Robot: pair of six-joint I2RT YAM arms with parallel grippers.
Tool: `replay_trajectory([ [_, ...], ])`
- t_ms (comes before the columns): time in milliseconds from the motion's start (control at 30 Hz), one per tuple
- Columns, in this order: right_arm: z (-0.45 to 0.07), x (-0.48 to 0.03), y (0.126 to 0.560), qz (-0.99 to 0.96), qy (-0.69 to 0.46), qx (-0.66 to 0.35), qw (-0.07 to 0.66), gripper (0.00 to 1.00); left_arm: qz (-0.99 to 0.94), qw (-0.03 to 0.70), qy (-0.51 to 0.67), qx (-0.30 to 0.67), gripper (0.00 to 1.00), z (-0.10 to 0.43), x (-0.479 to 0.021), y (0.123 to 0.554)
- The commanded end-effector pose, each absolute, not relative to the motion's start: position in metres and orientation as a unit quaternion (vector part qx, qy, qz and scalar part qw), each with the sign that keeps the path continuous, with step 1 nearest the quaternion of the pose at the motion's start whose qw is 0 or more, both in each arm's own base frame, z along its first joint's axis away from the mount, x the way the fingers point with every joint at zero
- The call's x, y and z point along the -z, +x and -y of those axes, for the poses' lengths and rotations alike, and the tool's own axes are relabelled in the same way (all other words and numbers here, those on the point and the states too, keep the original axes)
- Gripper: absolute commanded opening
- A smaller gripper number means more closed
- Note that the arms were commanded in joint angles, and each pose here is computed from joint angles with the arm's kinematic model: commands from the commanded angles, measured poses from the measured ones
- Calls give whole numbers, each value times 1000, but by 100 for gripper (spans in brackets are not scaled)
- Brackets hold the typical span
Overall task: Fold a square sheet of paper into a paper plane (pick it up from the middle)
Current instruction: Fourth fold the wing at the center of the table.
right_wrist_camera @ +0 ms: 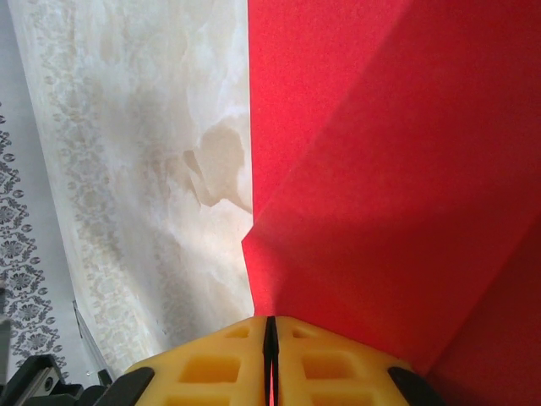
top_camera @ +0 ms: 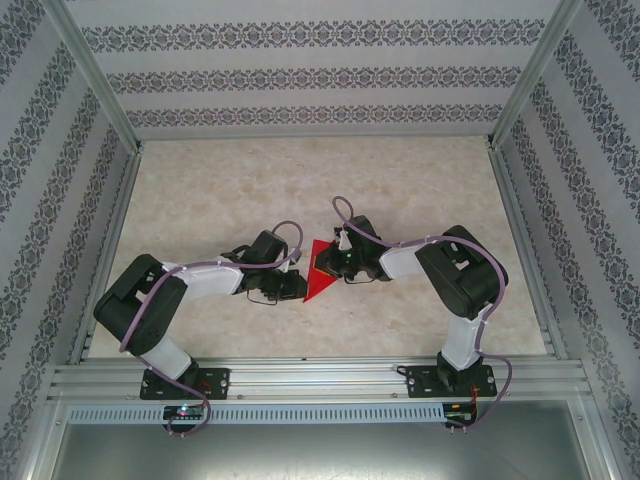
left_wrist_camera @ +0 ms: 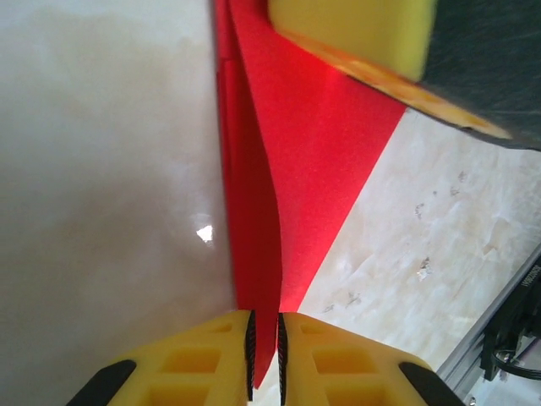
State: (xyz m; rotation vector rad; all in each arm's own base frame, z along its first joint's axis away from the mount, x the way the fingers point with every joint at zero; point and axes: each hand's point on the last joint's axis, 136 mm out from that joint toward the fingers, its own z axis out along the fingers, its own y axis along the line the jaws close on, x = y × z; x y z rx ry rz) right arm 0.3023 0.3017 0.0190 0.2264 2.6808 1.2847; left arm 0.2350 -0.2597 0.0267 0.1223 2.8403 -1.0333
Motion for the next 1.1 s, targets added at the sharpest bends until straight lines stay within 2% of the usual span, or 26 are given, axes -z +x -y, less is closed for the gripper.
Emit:
replay_trajectory([
  [0, -284, 10, 292, -918, 92, -381, 56, 13, -945, 25, 42, 324, 18, 251, -12, 223],
  [300, -284, 11, 291, -920, 90, -377, 54, 13, -956, -16, 23, 293, 4, 238, 8, 206],
  [467, -283, 13, 290, -921, 92, -374, 53, 13, -955, -32, 24, 293, 4, 237, 12, 196],
  [567, -282, 14, 289, -922, 92, -372, 51, 13, -951, -32, 32, 306, 8, 239, 7, 192],
  [700, -282, 15, 289, -923, 91, -370, 51, 13, -944, 11, 38, 326, 12, 242, -16, 200],
  [867, -280, 17, 288, -925, 91, -365, 49, 12, -946, 82, 34, 311, 12, 235, -51, 222],
  [1067, -280, 18, 287, -926, 91, -363, 48, 12, -927, 106, 27, 358, 12, 259, -73, 248],
])
